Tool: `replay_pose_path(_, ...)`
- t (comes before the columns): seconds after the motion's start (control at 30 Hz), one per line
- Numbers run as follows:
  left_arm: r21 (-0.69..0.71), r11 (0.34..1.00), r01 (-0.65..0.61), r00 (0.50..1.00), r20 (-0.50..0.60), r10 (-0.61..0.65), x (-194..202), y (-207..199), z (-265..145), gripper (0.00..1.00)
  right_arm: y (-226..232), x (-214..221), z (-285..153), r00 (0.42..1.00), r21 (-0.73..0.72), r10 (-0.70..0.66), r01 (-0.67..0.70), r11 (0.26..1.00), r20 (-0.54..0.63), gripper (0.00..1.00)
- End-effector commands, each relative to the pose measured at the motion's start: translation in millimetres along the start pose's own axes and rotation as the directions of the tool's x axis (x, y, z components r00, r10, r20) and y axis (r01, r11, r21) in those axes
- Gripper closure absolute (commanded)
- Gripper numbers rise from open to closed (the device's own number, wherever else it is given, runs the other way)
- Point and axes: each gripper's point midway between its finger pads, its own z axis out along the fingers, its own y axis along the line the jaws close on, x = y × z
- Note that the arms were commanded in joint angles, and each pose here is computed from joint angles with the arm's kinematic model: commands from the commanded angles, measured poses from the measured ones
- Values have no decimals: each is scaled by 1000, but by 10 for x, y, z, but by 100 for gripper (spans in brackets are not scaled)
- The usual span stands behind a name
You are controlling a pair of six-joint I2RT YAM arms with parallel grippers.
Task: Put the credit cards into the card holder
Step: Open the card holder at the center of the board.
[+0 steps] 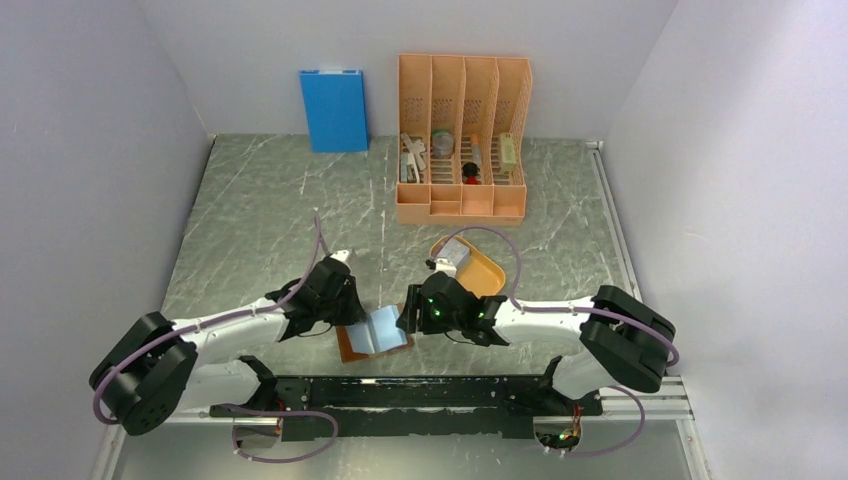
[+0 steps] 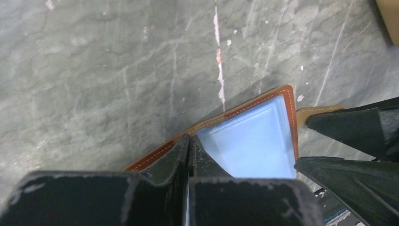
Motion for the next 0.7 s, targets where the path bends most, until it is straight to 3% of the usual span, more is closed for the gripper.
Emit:
replay_pose_path(0.0,78,996,-36,999,7,36,-85,-234,62,95,-154,50,-28,999,39,43,-44,998,14,40)
replay_pose_path(0.23,57,998,-42,998,39,40,-284,-359,74,95,-170,2,-144,999,40,21,-22,999,36,41)
replay_pose_path(0.3,54,998,-43,998,44,40,-329,-384,3,86,-141,-19,-158,999,35,7,-8,999,36,41)
replay_pose_path(0.4,32,998,-50,995,88,47,-472,-402,-152,62,-66,-71,-184,999,24,-12,11,1000,43,41)
replay_pose_path(0.47,38,998,-55,992,116,51,-573,-458,-269,52,-23,-95,-196,999,17,-24,23,1000,45,41)
replay_pose_path(0.67,135,986,-96,990,120,80,-661,-725,-516,48,130,-143,-212,997,-9,-55,56,998,48,42)
